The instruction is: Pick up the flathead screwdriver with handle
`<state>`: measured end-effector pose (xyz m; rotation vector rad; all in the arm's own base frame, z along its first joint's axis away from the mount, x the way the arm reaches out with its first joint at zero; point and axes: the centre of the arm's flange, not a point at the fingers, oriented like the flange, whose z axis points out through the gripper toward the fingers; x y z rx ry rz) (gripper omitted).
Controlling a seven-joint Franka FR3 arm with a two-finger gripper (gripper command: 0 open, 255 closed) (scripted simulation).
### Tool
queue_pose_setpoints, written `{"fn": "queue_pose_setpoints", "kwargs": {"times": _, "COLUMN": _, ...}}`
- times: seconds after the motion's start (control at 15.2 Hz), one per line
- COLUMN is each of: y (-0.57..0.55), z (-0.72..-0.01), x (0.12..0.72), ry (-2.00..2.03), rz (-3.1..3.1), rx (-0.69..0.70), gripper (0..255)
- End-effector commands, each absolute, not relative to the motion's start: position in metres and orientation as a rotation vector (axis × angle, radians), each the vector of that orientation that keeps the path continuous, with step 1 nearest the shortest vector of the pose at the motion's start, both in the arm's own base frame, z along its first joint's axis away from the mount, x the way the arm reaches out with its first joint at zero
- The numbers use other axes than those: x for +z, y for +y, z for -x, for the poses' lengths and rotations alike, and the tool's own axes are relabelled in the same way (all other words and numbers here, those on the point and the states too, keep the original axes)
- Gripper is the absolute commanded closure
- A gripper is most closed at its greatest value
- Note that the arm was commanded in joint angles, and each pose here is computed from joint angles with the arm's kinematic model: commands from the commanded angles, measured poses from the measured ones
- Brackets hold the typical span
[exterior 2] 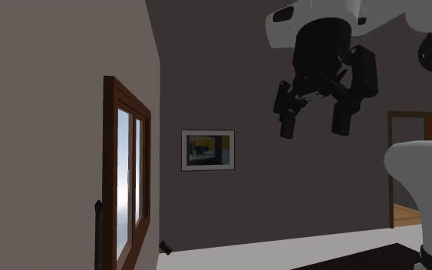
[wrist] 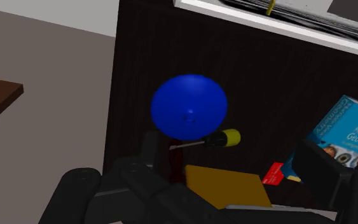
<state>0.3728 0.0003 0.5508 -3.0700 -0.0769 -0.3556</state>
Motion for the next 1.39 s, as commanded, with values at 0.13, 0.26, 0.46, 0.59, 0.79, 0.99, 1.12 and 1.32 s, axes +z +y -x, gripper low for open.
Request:
{"fn": "queue_pose_setpoints", "kwargs": {"times": 0.13, "y": -0.004, "z": -0.41, "x": 0.518, "ry": -0.095, "rz": 3.043, "rx": -0.419, "gripper": 0}}
{"fn": "queue_pose_setpoints", "kwargs": {"times": 0.26, "y": -0.006, "z": -0.43, "x": 0.503, "ry": -0.104, "rz": 3.029, "rx": -0.447, "gripper": 0}}
{"fn": "queue_pose_setpoints", "kwargs": {"times": 0.46, "y": -0.008, "z": -0.459, "x": 0.48, "ry": -0.117, "rz": 3.007, "rx": -0.49, "gripper": 0}}
{"fn": "queue_pose_setpoints", "kwargs": {"times": 0.59, "y": -0.009, "z": -0.479, "x": 0.466, "ry": -0.125, "rz": 2.992, "rx": -0.517, "gripper": 0}}
{"fn": "queue_pose_setpoints", "kwargs": {"times": 0.79, "y": -0.01, "z": -0.51, "x": 0.445, "ry": -0.138, "rz": 2.97, "rx": -0.559, "gripper": 0}}
{"fn": "queue_pose_setpoints", "kwargs": {"times": 0.99, "y": -0.011, "z": -0.541, "x": 0.425, "ry": -0.151, "rz": 2.947, "rx": -0.6, "gripper": 0}}
{"fn": "queue_pose_setpoints", "kwargs": {"times": 1.12, "y": -0.011, "z": -0.563, "x": 0.413, "ry": -0.159, "rz": 2.931, "rx": -0.627, "gripper": 0}}
{"fn": "queue_pose_setpoints", "kwargs": {"times": 1.32, "y": -0.01, "z": -0.595, "x": 0.394, "ry": -0.172, "rz": 2.907, "rx": -0.667, "gripper": 0}}
